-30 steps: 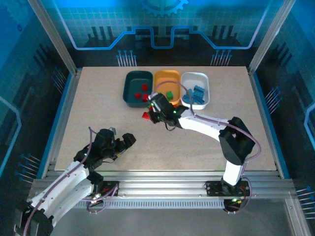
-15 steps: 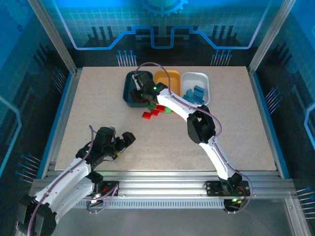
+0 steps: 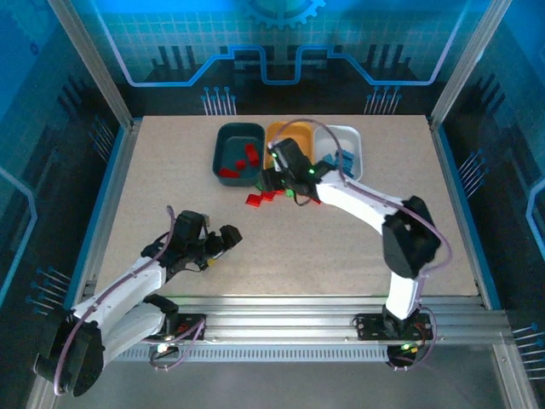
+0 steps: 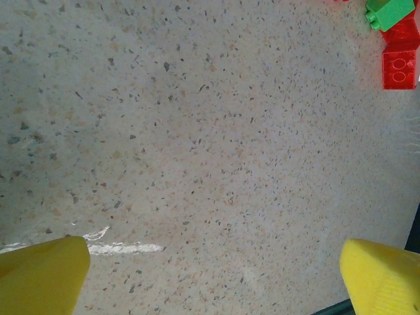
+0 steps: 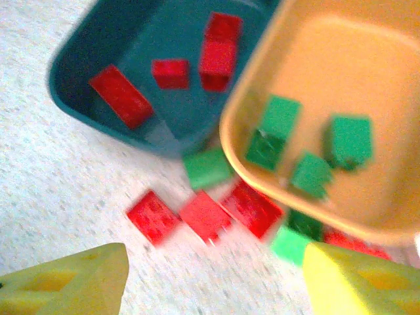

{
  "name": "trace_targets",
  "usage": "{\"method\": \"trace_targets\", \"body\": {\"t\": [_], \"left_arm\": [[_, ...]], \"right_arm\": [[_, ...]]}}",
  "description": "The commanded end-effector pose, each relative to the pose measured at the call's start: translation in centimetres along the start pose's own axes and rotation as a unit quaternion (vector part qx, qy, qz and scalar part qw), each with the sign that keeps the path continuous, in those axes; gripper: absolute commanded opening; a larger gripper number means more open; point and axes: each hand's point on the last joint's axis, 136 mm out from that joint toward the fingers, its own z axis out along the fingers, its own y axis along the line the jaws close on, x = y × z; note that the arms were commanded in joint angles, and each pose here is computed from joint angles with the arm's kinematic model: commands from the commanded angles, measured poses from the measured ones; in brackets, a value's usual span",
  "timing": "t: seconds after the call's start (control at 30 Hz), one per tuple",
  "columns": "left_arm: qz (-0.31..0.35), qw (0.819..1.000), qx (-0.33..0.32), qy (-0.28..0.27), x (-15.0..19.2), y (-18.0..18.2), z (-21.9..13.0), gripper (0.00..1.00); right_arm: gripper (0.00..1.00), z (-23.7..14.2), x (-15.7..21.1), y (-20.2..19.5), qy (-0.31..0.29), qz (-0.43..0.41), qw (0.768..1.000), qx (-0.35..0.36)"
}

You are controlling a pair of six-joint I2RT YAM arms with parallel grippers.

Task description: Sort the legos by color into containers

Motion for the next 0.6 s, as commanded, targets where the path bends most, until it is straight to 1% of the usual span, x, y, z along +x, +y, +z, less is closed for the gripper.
{"method": "trace_targets", "body": {"t": [0.0, 0.1, 0.27, 0.4, 0.57], "left_arm": [[0.016, 1.0, 0.024, 0.0, -0.3, -1.4, 0.2, 0.99], [0.015, 0.999, 0.027, 0.007, -0.2, -1.6, 0.8, 0.99], [0.015, 0.999, 0.033, 0.018, 0.3, -1.9, 1.9, 0.99], [0.017, 0.999, 0.039, 0.023, 0.4, -2.4, 2.5, 0.99], [0.018, 0.999, 0.036, 0.025, 0.3, -2.7, 2.9, 0.99]], "right_arm": [[0.72, 0.5, 3.6, -4.6, 0.018, 0.042, 0.997, 0.055], [0.72, 0.6, 7.1, -7.6, 0.049, 0.053, 0.994, 0.078], [0.73, 1.3, 10.3, -10.0, 0.083, 0.073, 0.99, 0.086], [0.73, 2.7, 11.3, -10.8, 0.101, 0.076, 0.988, 0.094], [0.73, 5.2, 11.0, -10.9, 0.114, 0.073, 0.988, 0.079]]}}
